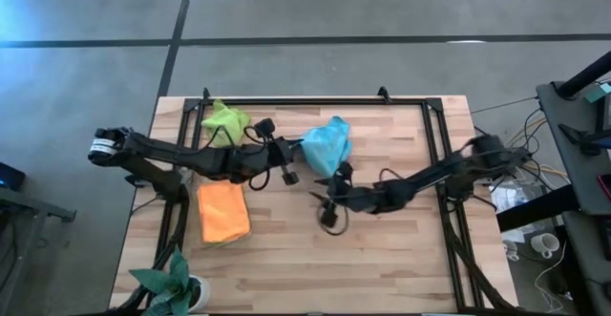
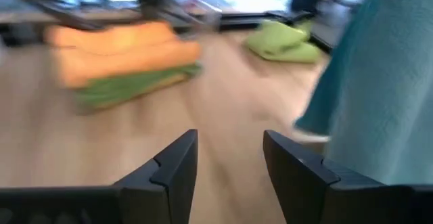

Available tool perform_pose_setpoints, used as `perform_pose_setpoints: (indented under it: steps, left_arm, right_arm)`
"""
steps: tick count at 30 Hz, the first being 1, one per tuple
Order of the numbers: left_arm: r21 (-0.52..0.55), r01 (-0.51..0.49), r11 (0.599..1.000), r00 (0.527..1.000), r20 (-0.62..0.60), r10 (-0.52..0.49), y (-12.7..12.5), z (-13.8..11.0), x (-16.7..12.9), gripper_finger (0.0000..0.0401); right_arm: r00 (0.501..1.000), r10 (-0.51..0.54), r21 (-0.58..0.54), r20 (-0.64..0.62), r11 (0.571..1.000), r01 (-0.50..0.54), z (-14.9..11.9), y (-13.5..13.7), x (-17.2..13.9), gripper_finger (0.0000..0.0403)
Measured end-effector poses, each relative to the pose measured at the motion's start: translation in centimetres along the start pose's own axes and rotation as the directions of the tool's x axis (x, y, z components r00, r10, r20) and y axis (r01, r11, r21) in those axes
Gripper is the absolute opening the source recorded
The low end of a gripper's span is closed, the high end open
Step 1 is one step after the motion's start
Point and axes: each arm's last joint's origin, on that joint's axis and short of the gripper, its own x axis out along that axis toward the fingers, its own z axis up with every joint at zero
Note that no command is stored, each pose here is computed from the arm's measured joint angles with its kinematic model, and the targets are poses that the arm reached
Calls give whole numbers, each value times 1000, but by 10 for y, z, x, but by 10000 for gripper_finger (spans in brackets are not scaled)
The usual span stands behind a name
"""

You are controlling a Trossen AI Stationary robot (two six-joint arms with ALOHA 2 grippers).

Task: Fold microfiber towels
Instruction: Fold the blue microfiber towel on the table

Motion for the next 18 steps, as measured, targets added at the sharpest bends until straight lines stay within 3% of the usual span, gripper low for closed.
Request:
perform_pose_setpoints:
  steps: [5, 9, 13, 18]
  left_arm:
    - [-1, 13, 1000, 1000, 5, -13, 0, 1, -1, 0]
    - [2, 21, 1000, 999, -38, -21, 0, -4, -3, 0]
    - [18, 28, 999, 994, -111, -26, 3, -10, -8, 0]
    - [41, 47, 998, 989, -145, -41, 4, -14, -14, 0]
  right_arm:
    - [981, -191, 29, -41, 981, 193, -12, 0, 57, 166]
    - [913, -396, 1, -94, 917, 398, -16, -2, 82, 166]
    - [793, -558, -147, -246, 830, 538, -16, -10, 68, 166]
    - [602, -715, -294, -356, 697, 654, 4, -38, 18, 166]
